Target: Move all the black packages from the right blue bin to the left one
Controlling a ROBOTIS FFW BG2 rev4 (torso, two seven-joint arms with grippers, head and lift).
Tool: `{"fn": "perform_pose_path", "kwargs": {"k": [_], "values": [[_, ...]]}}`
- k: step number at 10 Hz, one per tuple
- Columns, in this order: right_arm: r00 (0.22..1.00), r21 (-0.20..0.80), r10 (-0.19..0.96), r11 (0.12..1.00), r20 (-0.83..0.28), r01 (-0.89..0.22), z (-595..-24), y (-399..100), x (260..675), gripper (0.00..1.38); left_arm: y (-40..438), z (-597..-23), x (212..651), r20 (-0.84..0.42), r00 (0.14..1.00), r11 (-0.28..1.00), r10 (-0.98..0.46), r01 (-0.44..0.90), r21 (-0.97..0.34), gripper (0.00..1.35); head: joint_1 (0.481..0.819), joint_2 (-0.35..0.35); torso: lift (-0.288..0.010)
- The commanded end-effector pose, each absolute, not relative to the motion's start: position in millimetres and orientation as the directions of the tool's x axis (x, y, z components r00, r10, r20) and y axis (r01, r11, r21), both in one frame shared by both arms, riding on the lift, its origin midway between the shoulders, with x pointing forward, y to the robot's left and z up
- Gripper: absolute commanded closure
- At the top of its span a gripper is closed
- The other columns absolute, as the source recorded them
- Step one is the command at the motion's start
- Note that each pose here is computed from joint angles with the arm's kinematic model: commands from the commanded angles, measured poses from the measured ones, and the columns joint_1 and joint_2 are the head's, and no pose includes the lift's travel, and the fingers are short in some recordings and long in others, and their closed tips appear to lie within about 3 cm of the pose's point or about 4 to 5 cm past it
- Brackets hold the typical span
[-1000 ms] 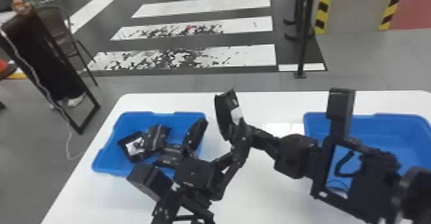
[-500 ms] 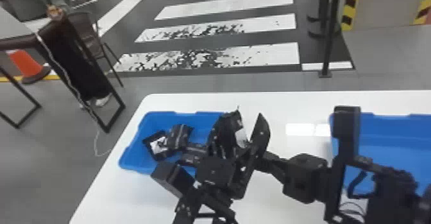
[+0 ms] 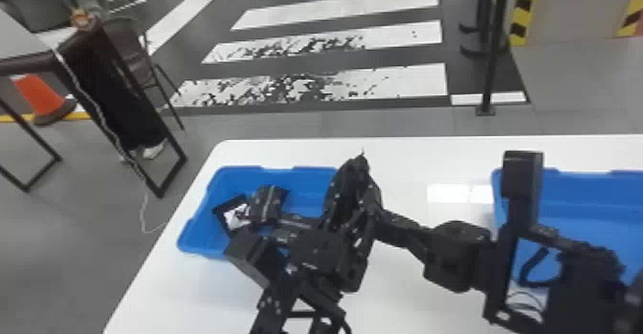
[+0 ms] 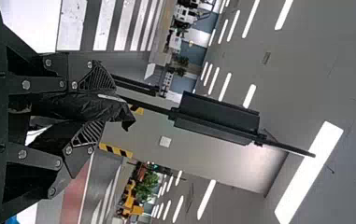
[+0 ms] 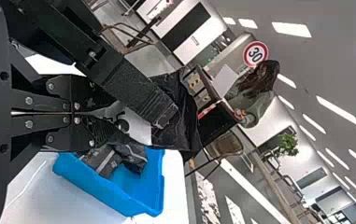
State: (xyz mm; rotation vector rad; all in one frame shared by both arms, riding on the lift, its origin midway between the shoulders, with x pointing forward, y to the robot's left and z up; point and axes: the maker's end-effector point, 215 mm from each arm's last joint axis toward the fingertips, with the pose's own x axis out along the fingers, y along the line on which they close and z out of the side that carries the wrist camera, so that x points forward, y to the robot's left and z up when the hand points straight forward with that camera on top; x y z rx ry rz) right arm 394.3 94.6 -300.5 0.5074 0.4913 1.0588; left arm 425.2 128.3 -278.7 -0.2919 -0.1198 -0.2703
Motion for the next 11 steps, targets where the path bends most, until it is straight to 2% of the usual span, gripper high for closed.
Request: {"fn": "perform_pose_path", "kwargs": {"k": [1,2,4,5,7,9,10,11], "values": [[0.426,0.615,0.898,0.4,-0.113,-0.679,-298.6,91.4,404.8,1.14,133.6,-271.4,428.4,0.175,0.956,0.926,-0.234,0.275,-0.26,1.21,0.695,0.3,-0.132],[0.452,0.634,0.89,0.388,-0.067,-0.669,-296.5,86.2,418.9,1.0,148.6,-271.8,442.6,0.182,0.961,0.947,-0.21,0.246,-0.207,1.21,0.695,0.3,-0.132],[0.489,0.65,0.872,0.389,-0.031,-0.653,-292.3,73.8,430.3,0.32,208.6,-302.4,489.5,0.171,0.98,0.988,-0.098,0.116,-0.1,1.21,0.695,0.304,-0.132],[0.513,0.655,0.858,0.4,-0.023,-0.641,-290.5,63.1,434.9,0.12,246.7,-308.8,506.0,0.169,0.985,0.999,-0.027,0.03,-0.013,1.21,0.695,0.316,-0.132],[0.553,0.659,0.833,0.427,-0.02,-0.619,-290.7,42.2,443.6,0.14,294.4,-312.2,524.7,0.19,0.98,0.99,0.056,-0.08,0.12,1.21,0.695,0.35,-0.132],[0.572,0.657,0.82,0.439,-0.014,-0.613,-287.2,32.3,447.0,0.14,310.7,-327.4,534.7,0.155,0.984,0.975,0.093,-0.122,0.185,1.19,0.695,0.35,-0.132],[0.588,0.653,0.809,0.451,-0.01,-0.609,-286.9,25.9,449.0,0.14,304.6,-339.7,533.3,0.123,0.988,0.988,0.093,-0.107,0.114,0.76,0.695,0.35,-0.132],[0.633,0.618,0.774,0.501,-0.008,-0.606,-283.5,6.1,458.5,0.13,293.2,-336.9,526.5,0.145,0.987,0.992,0.075,-0.088,0.086,0.21,0.695,0.35,-0.132]]}}
